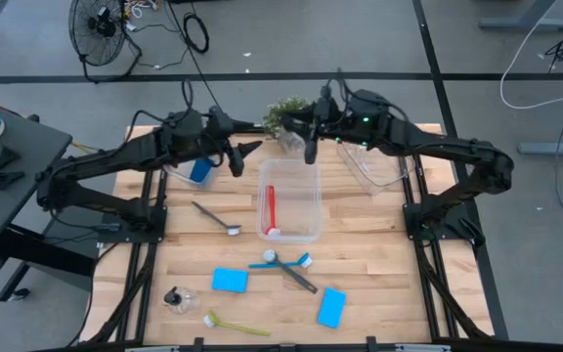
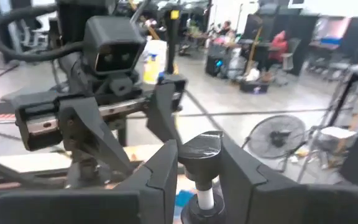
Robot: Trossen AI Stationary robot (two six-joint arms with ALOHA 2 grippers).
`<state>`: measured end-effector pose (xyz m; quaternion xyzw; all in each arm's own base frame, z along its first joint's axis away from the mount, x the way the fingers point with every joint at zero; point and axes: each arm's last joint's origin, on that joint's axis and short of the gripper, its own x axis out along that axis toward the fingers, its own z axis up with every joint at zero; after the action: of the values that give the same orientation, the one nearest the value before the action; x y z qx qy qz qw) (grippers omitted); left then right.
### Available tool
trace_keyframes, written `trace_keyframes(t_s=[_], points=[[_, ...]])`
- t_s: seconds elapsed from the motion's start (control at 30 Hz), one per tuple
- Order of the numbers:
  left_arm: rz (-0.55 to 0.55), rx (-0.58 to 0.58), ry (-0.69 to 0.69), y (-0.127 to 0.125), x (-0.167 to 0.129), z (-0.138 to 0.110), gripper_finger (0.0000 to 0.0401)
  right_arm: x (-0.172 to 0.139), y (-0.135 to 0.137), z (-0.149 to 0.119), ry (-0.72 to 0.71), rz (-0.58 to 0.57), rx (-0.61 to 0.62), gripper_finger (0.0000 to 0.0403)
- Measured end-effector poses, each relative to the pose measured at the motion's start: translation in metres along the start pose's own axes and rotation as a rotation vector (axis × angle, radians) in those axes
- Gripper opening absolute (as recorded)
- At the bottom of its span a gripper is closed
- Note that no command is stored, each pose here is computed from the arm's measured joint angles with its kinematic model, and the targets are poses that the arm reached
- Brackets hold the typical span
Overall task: Pick & Place Kitchen Sink Supplies
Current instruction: Put the black soap dispenser into the right transparent bin
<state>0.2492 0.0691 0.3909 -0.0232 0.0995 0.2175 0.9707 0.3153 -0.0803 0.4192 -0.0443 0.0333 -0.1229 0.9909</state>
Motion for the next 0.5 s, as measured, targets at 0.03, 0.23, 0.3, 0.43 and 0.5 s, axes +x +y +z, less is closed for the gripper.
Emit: trace_keyframes(t_s=[0.03, 0.23, 0.3, 0.43, 0.5], points=[[0.002, -0.001, -0.005, 0.001, -0.002, 0.001, 0.0265, -0.005, -0.001, 0.004, -0.009, -0.016, -0.01, 0.0092], [0.022, -0.005, -0.027, 0.004, -0.016, 0.006, 0.0265, -0.036, -0.004, 0.021, -0.02, -0.072, -0.028, 0.0092], [0.029, -0.008, -0.039, 0.005, -0.018, 0.008, 0.0265, -0.048, -0.005, 0.026, -0.025, -0.075, -0.036, 0.0091], [0.038, -0.008, -0.039, 0.005, -0.021, 0.008, 0.0265, -0.07, -0.007, 0.035, -0.033, -0.129, -0.035, 0.0091], [0.039, -0.008, -0.042, 0.006, -0.024, 0.009, 0.0266, -0.081, -0.007, 0.04, -0.041, -0.157, -0.039, 0.0091]])
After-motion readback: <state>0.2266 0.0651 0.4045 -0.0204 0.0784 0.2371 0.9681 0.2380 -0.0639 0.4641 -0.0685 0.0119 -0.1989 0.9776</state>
